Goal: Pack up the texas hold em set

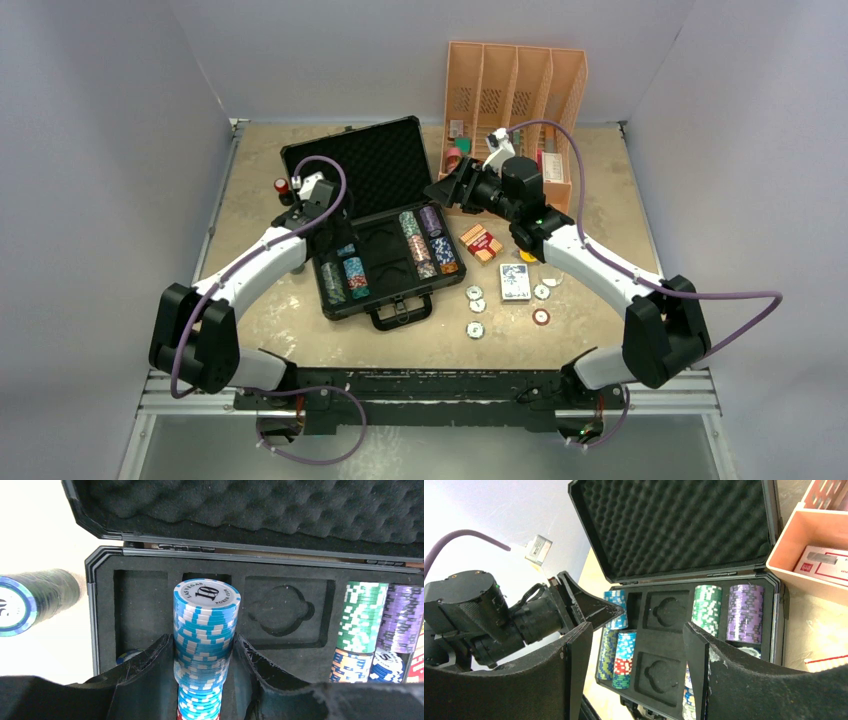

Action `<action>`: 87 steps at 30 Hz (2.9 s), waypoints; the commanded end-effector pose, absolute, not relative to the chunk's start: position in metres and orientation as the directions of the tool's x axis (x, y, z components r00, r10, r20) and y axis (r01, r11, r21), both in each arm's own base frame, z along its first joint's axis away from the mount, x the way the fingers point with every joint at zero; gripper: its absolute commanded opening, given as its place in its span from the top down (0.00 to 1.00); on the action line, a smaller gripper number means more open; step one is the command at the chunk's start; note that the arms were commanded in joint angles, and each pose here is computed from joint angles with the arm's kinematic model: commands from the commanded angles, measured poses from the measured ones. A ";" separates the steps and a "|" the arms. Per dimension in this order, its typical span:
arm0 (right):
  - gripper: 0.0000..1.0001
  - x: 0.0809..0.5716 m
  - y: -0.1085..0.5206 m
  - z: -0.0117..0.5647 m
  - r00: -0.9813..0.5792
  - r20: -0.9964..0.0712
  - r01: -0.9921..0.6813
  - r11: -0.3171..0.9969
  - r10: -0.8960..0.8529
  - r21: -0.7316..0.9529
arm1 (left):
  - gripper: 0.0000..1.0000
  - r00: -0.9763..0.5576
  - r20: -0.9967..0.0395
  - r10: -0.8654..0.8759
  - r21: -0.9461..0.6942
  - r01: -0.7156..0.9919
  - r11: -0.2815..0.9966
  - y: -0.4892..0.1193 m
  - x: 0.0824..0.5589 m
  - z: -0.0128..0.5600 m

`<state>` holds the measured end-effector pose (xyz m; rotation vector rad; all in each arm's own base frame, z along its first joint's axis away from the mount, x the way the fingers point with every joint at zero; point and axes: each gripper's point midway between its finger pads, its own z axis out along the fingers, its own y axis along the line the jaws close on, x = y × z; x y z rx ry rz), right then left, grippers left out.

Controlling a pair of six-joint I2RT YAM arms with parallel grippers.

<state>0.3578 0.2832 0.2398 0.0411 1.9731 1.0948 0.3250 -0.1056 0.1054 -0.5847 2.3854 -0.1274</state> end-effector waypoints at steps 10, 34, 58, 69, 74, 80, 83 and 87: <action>0.31 0.349 0.287 0.256 -0.617 -0.681 -0.409 0.579 0.394 0.705 | 0.68 -0.652 -0.594 -0.471 -0.285 -0.377 0.881 -0.118 0.351 0.105; 0.31 0.349 0.289 0.264 -0.605 -0.696 -0.435 0.571 0.386 0.696 | 0.35 -0.686 -0.630 -0.364 -0.125 -0.373 0.919 -0.100 0.364 0.110; 0.30 0.340 0.286 0.268 -0.584 -0.748 -0.493 0.595 0.315 0.635 | 0.18 -0.353 -0.693 -0.629 -0.215 -0.731 0.648 0.037 0.281 0.151; 0.30 0.329 0.275 0.277 -0.549 -0.764 -0.503 0.597 0.338 0.626 | 0.26 -0.400 -0.657 -0.639 -0.172 -0.746 0.643 0.033 0.299 0.101; 0.30 0.330 0.278 0.275 -0.553 -0.766 -0.513 0.591 0.328 0.623 | 0.27 -0.441 -0.667 -0.601 -0.092 -0.752 0.653 0.040 0.306 0.093; 0.30 0.335 0.277 0.274 -0.543 -0.773 -0.506 0.607 0.329 0.613 | 0.37 -0.479 -0.641 -0.600 -0.060 -0.748 0.661 0.038 0.311 0.074; 0.30 0.339 0.279 0.276 -0.535 -0.774 -0.508 0.603 0.338 0.615 | 0.45 -0.507 -0.621 -0.598 -0.046 -0.738 0.673 0.035 0.314 0.067; 0.31 0.343 0.282 0.271 -0.540 -0.775 -0.511 0.604 0.327 0.611 | 0.60 -0.495 -0.633 -0.595 -0.061 -0.734 0.676 0.035 0.317 0.076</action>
